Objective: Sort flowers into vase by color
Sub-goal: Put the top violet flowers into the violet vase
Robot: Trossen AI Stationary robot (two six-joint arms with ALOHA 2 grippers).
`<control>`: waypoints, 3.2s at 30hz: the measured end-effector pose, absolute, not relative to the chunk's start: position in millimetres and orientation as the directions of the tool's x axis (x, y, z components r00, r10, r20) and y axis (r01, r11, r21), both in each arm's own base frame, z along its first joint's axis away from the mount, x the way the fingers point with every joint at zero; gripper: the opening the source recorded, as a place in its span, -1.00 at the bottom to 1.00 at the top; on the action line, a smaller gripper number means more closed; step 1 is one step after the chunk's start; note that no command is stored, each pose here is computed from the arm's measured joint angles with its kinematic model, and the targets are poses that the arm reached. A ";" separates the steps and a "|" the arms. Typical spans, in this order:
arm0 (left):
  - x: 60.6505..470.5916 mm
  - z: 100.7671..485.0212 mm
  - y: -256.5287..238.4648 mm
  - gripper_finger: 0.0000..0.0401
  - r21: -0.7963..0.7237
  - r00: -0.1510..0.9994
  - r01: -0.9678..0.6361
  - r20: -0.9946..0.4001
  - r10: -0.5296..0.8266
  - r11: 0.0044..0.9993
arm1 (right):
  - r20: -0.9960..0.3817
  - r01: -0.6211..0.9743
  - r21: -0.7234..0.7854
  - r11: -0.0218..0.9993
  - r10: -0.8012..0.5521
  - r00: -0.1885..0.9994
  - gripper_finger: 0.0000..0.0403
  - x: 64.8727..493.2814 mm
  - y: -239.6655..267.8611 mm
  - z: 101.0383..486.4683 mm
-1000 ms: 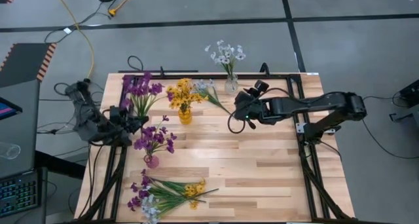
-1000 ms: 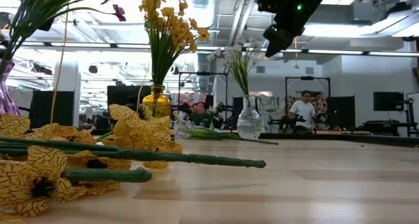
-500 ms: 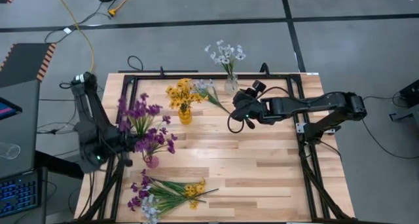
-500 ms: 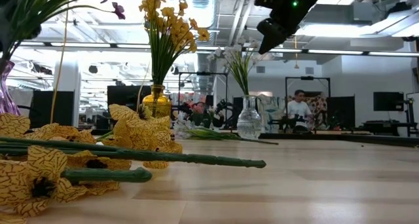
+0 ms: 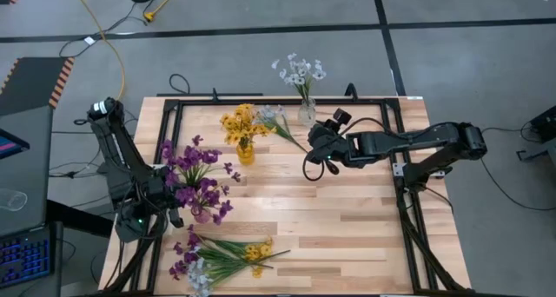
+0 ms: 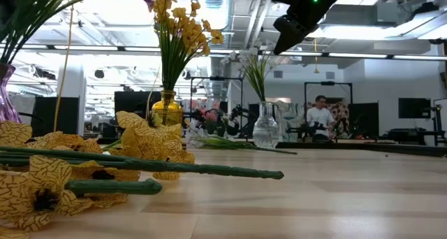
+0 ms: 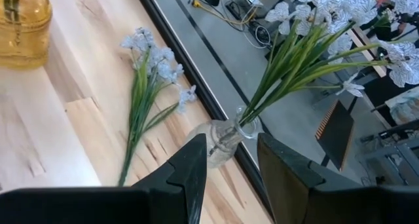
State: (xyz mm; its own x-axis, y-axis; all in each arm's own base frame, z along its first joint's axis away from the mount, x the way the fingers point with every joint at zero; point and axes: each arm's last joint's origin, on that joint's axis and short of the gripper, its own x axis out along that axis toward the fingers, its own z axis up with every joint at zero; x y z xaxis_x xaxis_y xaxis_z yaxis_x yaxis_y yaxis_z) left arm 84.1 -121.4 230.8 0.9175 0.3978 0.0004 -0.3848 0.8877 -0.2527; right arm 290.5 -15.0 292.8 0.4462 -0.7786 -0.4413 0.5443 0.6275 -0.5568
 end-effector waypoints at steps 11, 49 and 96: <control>87.8 222.9 -128.0 -0.98 -0.162 0.916 -0.397 0.000 0.402 0.903 | -0.436 0.549 -0.551 0.628 -0.778 0.452 -0.20 291.2 -14.5 293.5; 101.3 201.7 -139.0 -0.95 -0.031 0.929 -0.356 -0.121 0.350 0.934 | -0.436 0.549 -0.552 0.628 -0.778 0.452 -0.20 291.2 -14.5 293.6; 88.8 162.8 -112.1 -0.90 -0.076 0.907 -0.415 -0.111 0.406 0.906 | -0.436 0.550 -0.551 0.628 -0.778 0.452 -0.20 291.2 -14.6 293.6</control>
State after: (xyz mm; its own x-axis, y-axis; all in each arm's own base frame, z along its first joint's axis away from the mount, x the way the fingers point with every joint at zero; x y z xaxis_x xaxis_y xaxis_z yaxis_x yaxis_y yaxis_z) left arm 88.8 -112.1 162.8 0.9070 0.4062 -0.1107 -0.4153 0.9065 -0.0763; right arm 291.2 -14.6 293.6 0.4519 -0.7784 -0.4358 0.5502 0.6277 -0.5507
